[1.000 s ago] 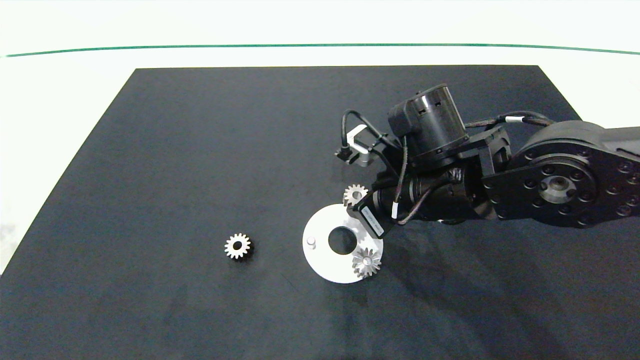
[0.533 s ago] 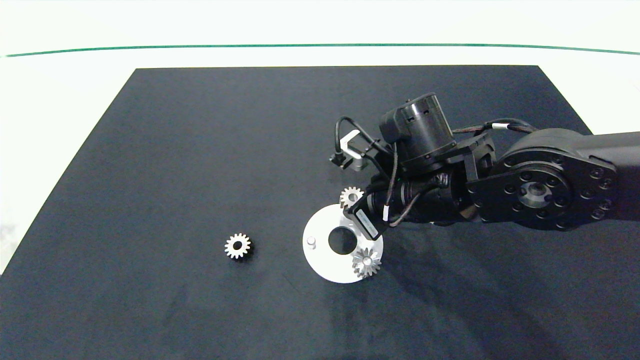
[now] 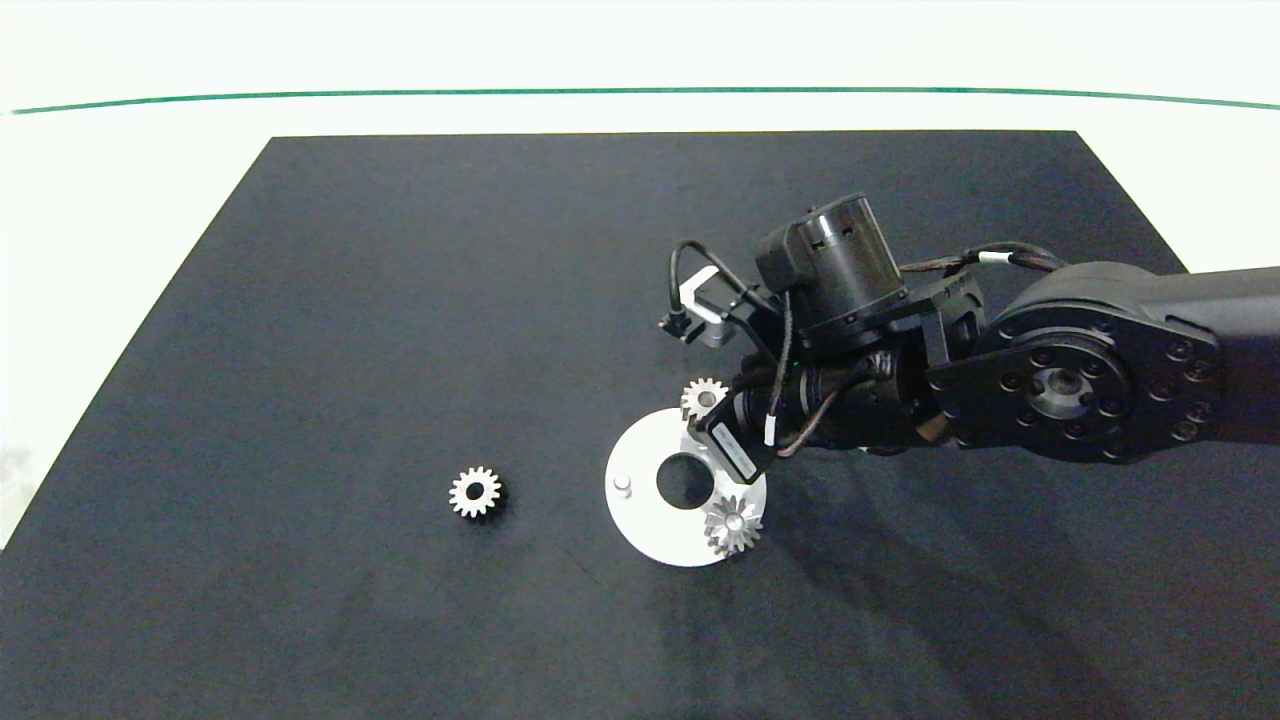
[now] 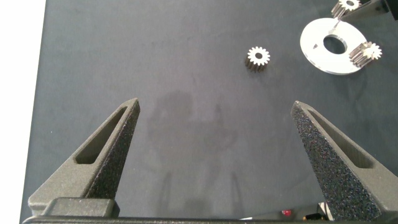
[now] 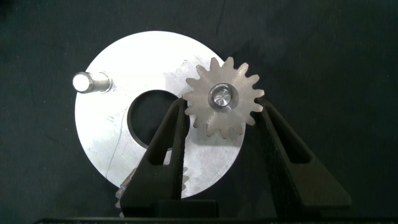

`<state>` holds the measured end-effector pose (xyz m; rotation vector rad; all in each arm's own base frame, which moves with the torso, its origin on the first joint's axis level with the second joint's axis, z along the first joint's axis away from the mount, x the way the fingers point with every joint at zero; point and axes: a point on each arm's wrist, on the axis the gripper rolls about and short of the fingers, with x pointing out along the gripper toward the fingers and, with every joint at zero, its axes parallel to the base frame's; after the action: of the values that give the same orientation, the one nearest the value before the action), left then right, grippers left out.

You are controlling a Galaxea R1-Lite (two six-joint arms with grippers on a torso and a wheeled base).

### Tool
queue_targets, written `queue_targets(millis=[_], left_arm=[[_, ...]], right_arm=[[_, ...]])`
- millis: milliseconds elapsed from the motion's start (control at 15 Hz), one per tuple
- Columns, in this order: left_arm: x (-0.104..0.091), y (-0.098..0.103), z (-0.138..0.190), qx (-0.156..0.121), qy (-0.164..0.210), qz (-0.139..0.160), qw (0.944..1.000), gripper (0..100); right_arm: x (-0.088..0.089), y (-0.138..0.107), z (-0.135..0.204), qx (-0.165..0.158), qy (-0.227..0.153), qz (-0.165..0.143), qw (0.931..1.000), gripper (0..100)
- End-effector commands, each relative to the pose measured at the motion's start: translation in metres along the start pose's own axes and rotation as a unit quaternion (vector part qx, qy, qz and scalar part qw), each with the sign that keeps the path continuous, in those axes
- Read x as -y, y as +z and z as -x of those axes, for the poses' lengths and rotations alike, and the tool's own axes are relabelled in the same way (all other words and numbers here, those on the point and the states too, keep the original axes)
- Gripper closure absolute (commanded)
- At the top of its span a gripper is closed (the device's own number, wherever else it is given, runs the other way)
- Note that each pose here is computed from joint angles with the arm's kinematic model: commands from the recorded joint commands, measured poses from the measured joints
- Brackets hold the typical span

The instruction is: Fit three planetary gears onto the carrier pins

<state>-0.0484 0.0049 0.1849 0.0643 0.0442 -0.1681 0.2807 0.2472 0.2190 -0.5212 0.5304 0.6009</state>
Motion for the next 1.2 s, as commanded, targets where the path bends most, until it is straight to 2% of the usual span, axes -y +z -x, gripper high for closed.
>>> queue_targets(millis=[67, 800, 867, 1200], left_arm=[[0.0000, -0.0003, 0.0003, 0.000, 0.000, 0.000, 1.0000, 0], [-0.0001, -0.0001, -0.0002, -0.001, -0.001, 0.001, 1.0000, 0], [0.0000, 0.0000, -0.0005, -0.002, 0.000, 0.001, 1.0000, 0], [0.0000, -0.0003, 0.0003, 0.000, 0.000, 0.001, 1.0000, 0]], right_arm=[[-0.0006, -0.0009, -0.0016, -0.003, 0.000, 0.001, 1.0000, 84], [0.0027, -0.0033, -0.0096, -0.010, -0.004, -0.002, 0.9999, 84], [0.0030, -0.0027, -0.0089, -0.008, -0.004, -0.002, 1.0000, 0], [0.0035, -0.0015, -0.0047, -0.004, -0.004, -0.002, 1.0000, 0]])
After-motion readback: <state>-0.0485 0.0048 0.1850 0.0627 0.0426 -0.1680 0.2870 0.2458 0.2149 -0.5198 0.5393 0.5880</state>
